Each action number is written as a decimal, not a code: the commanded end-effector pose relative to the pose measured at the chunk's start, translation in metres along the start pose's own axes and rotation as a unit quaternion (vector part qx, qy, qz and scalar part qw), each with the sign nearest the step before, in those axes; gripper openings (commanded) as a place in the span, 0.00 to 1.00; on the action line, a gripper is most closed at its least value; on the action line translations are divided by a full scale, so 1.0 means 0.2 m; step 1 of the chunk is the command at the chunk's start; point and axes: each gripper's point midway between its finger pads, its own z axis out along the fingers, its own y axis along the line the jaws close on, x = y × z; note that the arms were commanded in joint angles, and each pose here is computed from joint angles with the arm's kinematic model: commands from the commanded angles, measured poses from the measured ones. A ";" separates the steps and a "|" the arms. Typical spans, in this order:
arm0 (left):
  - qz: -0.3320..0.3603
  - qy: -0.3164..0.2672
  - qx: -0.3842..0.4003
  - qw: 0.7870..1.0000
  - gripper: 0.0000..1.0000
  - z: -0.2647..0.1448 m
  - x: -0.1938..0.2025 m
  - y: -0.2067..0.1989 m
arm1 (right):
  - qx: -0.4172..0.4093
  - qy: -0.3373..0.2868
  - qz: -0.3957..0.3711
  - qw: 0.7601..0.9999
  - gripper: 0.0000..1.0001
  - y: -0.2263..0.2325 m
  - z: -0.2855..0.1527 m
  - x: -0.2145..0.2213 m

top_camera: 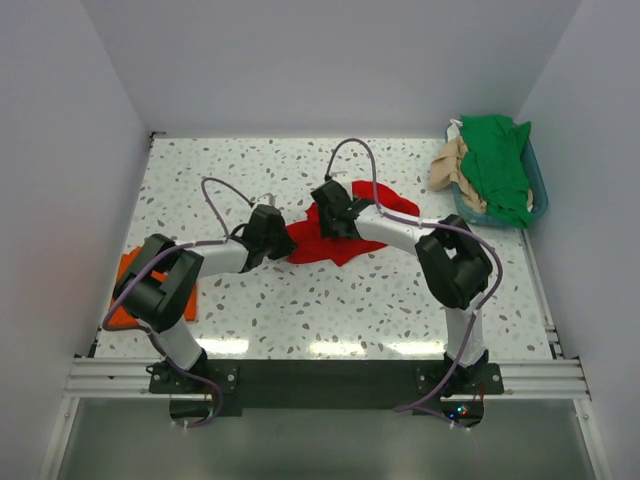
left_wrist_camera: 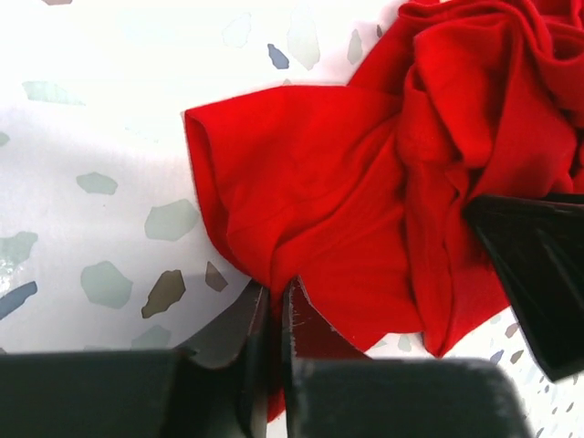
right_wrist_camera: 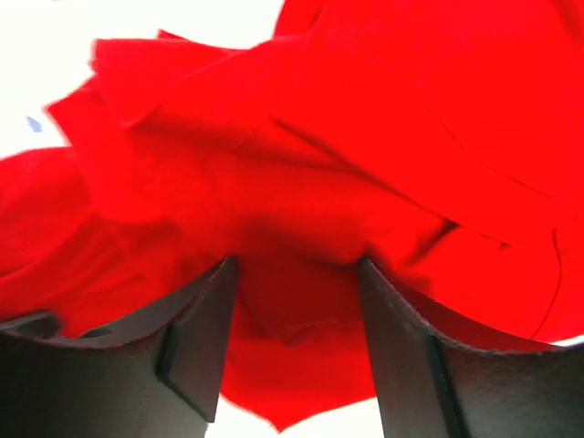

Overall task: Fold and stack the t-shirts
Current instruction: Flatten the tshirt out

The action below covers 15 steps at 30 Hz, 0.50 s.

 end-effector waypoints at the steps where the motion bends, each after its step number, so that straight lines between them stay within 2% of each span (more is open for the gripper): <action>1: 0.004 -0.005 -0.015 1.000 0.01 0.00 -0.04 -0.01 | 0.055 -0.012 -0.027 0.998 0.58 -0.07 -0.01 -0.05; 2: 0.003 -0.011 -0.019 1.000 0.00 0.00 -0.05 -0.01 | 0.064 -0.012 -0.030 0.997 0.54 -0.10 -0.01 -0.05; 3: 0.003 -0.014 -0.022 1.000 0.00 -0.01 -0.07 -0.01 | 0.077 -0.024 -0.028 0.996 0.39 -0.13 -0.04 -0.09; 5: 0.000 -0.024 -0.036 0.999 0.00 -0.03 -0.12 0.01 | 0.079 -0.036 -0.025 0.996 0.23 -0.16 -0.08 -0.15; 6: -0.003 -0.027 -0.040 0.999 0.00 -0.04 -0.14 0.01 | 0.078 -0.048 -0.013 0.996 0.10 -0.19 -0.14 -0.21; 7: -0.005 -0.028 -0.046 0.999 0.00 -0.05 -0.16 0.02 | 0.077 -0.056 -0.006 0.995 0.05 -0.21 -0.17 -0.26; 9: -0.023 -0.044 -0.050 0.998 0.00 -0.08 -0.26 0.05 | 0.076 -0.074 0.014 0.994 0.00 -0.29 -0.28 -0.36; 14: -0.057 -0.093 -0.062 0.992 0.00 -0.24 -0.54 0.14 | 0.051 -0.100 0.075 0.991 0.00 -0.51 -0.50 -0.52; 15: -0.057 -0.098 -0.065 0.991 0.00 -0.26 -0.59 0.15 | 0.060 -0.103 0.094 0.988 0.00 -0.61 -0.51 -0.54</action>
